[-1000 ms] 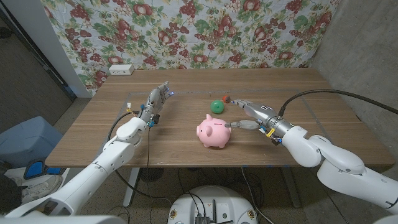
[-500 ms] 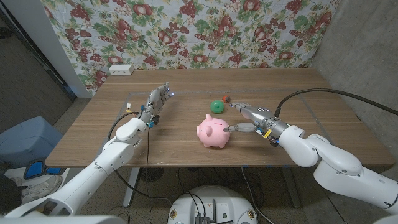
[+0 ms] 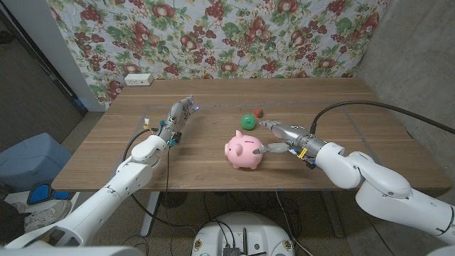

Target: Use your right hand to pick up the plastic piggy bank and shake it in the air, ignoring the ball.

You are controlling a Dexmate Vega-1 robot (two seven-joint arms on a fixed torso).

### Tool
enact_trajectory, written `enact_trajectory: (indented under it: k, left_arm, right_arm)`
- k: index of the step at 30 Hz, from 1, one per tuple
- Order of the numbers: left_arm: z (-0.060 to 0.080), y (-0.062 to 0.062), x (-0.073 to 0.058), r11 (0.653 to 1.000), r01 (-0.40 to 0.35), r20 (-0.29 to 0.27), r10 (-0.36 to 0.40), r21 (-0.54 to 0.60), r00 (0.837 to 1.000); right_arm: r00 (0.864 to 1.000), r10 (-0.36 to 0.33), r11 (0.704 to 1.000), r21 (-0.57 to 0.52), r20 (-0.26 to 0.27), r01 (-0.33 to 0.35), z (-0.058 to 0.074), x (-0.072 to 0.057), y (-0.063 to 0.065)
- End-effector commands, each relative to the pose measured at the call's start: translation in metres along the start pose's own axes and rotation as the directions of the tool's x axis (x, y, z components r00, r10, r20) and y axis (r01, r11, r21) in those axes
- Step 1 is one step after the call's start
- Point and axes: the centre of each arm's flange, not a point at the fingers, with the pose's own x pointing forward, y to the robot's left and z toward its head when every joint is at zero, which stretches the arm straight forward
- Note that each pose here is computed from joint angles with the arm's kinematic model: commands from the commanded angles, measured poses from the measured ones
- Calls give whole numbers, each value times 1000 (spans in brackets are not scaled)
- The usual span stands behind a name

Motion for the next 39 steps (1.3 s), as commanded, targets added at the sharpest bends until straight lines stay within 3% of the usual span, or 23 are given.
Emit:
enact_trajectory:
  k: [1, 20, 39]
  left_arm:
    - [-4, 4, -1, 1000, 17, -22, -17, -2, 1000]
    - [-9, 8, -3, 1000, 14, -29, -14, -10, 999]
    - [-13, 14, -6, 1000, -4, -33, 3, -20, 999]
  right_arm:
    - [999, 52, 999, 13, 8, -52, 11, 10, 3]
    - [989, 150, 988, -35, -9, -150, 23, 29, 3]
    - [983, 180, 981, -75, 41, -177, 34, 46, -1]
